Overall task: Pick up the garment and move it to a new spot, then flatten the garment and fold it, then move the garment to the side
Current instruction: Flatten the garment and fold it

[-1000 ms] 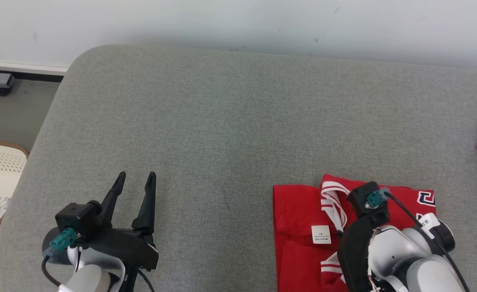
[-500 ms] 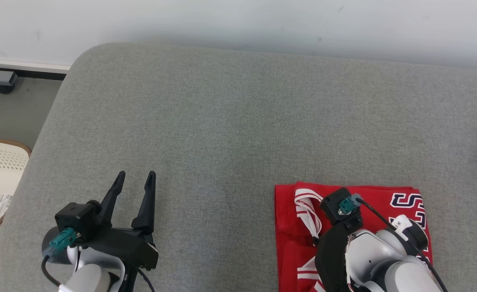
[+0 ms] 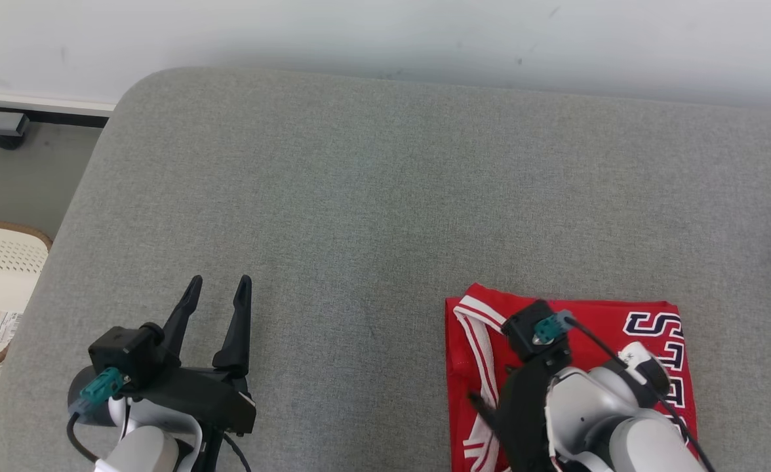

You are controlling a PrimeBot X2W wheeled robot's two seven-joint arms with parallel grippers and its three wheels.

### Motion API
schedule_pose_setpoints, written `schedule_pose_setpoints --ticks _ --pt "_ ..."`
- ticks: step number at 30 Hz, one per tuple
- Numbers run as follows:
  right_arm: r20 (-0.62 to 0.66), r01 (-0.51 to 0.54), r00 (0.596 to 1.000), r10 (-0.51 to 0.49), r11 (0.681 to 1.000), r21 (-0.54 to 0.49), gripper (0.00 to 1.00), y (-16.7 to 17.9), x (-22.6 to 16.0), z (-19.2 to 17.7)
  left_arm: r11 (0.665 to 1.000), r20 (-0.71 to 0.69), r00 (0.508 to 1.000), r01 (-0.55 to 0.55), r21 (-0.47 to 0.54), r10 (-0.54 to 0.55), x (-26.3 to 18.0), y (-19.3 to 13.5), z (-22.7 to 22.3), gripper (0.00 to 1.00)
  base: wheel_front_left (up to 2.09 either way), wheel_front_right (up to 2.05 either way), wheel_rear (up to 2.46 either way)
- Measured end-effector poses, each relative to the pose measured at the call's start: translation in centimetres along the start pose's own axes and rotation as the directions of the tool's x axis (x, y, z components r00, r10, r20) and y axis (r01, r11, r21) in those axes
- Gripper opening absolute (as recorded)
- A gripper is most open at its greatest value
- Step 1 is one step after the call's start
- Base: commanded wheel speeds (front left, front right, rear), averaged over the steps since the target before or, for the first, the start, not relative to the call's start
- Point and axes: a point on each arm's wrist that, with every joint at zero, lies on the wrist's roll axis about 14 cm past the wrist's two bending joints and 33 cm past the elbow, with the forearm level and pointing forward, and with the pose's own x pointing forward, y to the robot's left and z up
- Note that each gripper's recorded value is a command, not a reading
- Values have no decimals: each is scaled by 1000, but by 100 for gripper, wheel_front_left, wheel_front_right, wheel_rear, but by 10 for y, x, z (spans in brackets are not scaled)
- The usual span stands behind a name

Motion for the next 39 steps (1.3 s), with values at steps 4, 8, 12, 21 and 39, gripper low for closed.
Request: schedule_pose_setpoints --ticks 4,8,12,21,39 --pt "-30 -38 999 37 999 -8 100 11 1 -4 1000 2 1000 -2 0 2 0 0 1 100 0 0 0" --pt "-20 -72 997 72 997 -5 100 20 -2 -1 1000 2 1000 -2 -1 2 1 1 0 100 0 0 0" --pt "67 -41 997 40 999 23 100 6 -12 18 1000 1 1000 -1 0 1 2 0 0 100 0 0 0" --pt "118 253 956 -267 960 122 100 -82 -53 21 1000 2 1000 18 8 -18 6 -5 0 100 0 0 0" --pt "-65 469 878 -475 825 316 100 -159 -78 -65 999 -11 999 49 16 -49 18 -11 -5 100 0 0 0"
